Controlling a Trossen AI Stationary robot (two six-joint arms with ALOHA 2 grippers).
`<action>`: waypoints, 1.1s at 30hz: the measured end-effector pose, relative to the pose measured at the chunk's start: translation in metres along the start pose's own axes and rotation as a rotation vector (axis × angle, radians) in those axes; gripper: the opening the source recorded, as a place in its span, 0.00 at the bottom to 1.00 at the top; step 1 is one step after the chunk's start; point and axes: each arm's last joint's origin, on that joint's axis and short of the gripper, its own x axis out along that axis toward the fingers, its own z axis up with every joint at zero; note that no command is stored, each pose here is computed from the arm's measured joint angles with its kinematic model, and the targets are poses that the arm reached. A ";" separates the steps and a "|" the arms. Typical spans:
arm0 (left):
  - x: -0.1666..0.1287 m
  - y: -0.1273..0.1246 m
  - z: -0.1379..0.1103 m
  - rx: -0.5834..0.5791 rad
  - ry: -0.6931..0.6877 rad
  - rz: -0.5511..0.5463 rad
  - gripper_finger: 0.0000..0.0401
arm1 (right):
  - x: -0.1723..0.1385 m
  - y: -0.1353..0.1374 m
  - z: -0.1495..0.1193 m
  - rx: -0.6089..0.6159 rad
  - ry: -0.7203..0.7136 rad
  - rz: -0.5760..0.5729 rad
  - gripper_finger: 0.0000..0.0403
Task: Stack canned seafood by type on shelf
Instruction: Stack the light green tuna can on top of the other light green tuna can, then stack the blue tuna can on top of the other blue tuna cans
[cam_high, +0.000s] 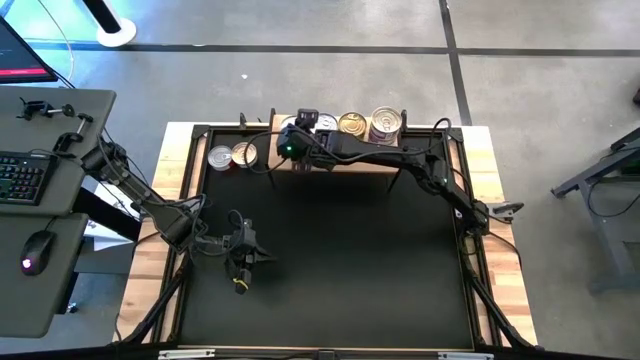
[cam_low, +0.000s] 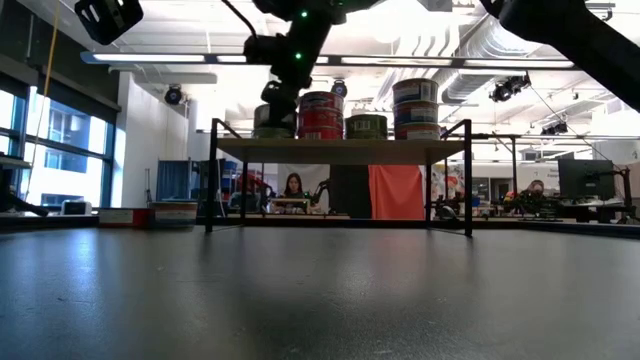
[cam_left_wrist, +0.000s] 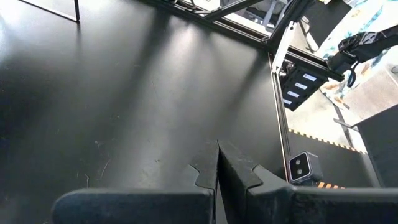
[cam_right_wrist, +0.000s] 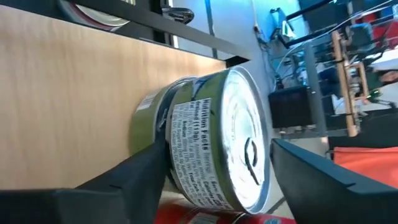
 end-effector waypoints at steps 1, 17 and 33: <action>0.000 0.000 0.000 0.000 0.000 0.000 0.00 | 0.000 0.000 -0.001 0.008 0.002 0.008 0.69; 0.000 -0.001 0.002 0.021 -0.025 -0.008 0.00 | -0.008 0.009 0.004 -0.055 0.004 -0.016 0.92; -0.042 0.019 0.064 0.009 -0.071 -0.150 0.00 | -0.111 -0.024 0.025 0.309 -0.267 0.088 0.92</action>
